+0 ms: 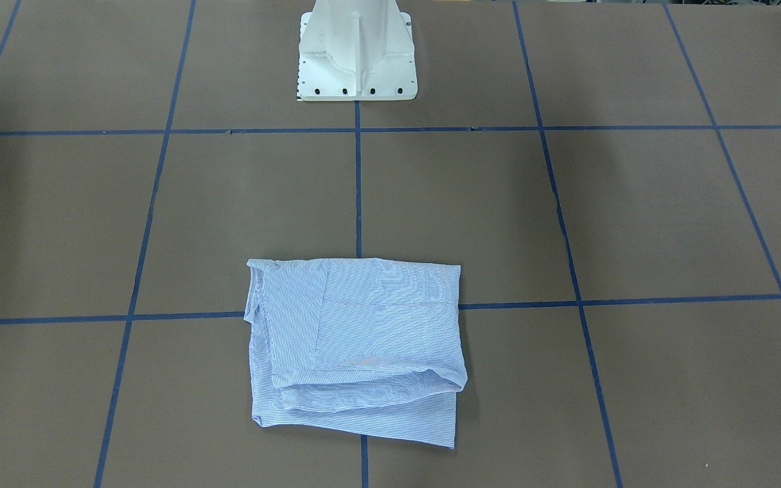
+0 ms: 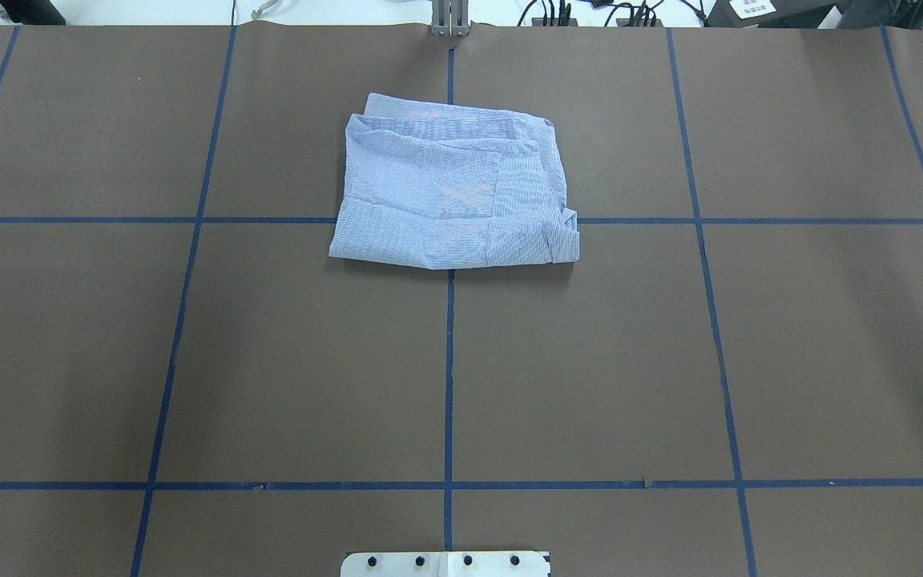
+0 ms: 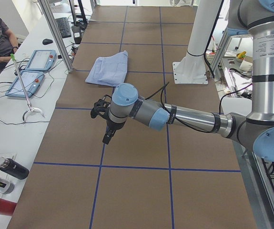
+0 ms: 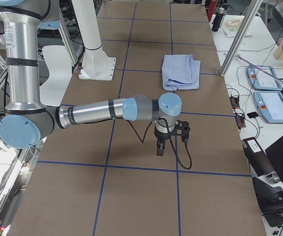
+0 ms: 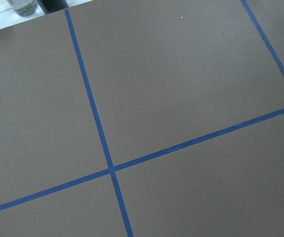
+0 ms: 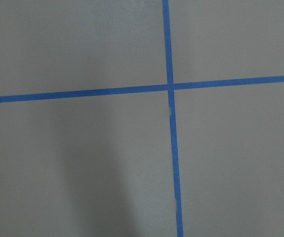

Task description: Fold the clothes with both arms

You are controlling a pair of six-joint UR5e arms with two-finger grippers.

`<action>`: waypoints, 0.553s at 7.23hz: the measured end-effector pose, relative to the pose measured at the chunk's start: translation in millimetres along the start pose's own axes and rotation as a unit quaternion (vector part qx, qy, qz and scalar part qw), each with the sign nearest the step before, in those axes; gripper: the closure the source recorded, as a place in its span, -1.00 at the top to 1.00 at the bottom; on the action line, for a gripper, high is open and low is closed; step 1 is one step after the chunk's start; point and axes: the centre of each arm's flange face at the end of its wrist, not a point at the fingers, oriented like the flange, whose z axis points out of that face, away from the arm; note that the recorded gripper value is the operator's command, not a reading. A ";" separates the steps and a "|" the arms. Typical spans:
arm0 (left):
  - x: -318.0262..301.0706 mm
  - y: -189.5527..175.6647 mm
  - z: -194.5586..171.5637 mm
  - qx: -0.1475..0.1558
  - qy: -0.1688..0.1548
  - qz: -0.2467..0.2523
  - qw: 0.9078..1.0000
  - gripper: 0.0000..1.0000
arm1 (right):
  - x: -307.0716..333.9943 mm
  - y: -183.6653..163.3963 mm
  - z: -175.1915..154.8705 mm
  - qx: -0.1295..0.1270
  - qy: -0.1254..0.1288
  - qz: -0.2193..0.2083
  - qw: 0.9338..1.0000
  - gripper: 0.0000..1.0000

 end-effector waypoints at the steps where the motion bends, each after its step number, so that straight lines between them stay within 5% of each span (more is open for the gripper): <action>1: 1.0 -0.2 -0.6 0.001 0.002 0.001 1.000 1.00 | -1.9 1.8 -1.2 0.001 -0.003 -0.001 1.000 1.00; 4: 1.2 -0.6 -0.5 0.002 0.004 0.003 1.000 1.00 | -3.6 6.6 -3.9 0.003 -0.002 -0.004 1.000 1.00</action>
